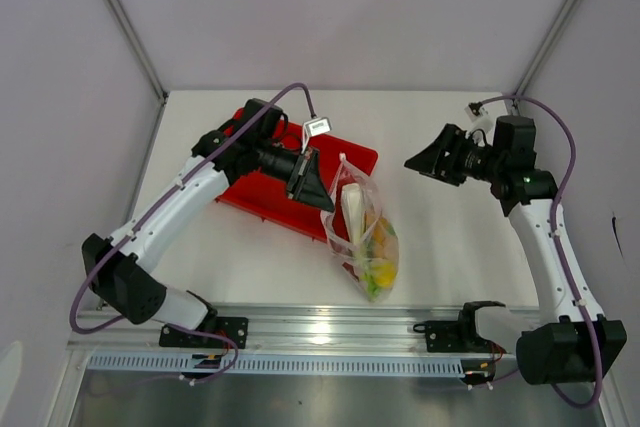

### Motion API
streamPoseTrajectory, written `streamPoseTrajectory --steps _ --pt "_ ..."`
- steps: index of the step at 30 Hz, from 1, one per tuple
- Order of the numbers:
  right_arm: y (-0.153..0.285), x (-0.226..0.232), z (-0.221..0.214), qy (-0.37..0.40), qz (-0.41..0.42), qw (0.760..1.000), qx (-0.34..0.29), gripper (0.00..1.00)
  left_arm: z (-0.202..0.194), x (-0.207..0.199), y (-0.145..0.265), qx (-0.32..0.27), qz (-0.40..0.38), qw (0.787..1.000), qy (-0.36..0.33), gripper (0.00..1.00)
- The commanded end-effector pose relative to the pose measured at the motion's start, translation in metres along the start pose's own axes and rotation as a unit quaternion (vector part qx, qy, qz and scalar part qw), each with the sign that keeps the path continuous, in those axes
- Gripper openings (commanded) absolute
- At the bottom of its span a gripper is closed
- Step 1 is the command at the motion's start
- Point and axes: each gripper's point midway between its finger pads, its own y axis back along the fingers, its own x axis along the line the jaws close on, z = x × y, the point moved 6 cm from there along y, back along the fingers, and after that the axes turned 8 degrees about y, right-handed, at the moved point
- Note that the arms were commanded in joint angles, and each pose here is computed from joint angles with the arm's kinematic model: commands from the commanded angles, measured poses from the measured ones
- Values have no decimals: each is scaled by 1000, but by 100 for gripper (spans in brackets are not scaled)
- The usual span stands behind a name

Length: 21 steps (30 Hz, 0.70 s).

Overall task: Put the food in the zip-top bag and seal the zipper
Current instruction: Adjust the zipper food storage bag at the center of the board.

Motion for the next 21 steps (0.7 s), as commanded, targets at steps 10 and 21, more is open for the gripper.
streamPoseTrajectory --steps 10,21 --pt "-1 -1 -91 -16 -108 988 109 52 -2 -21 11 -61 32 998 7 1" --pt "0 -27 -139 4 -227 957 181 34 4 -22 12 -71 38 997 16 1"
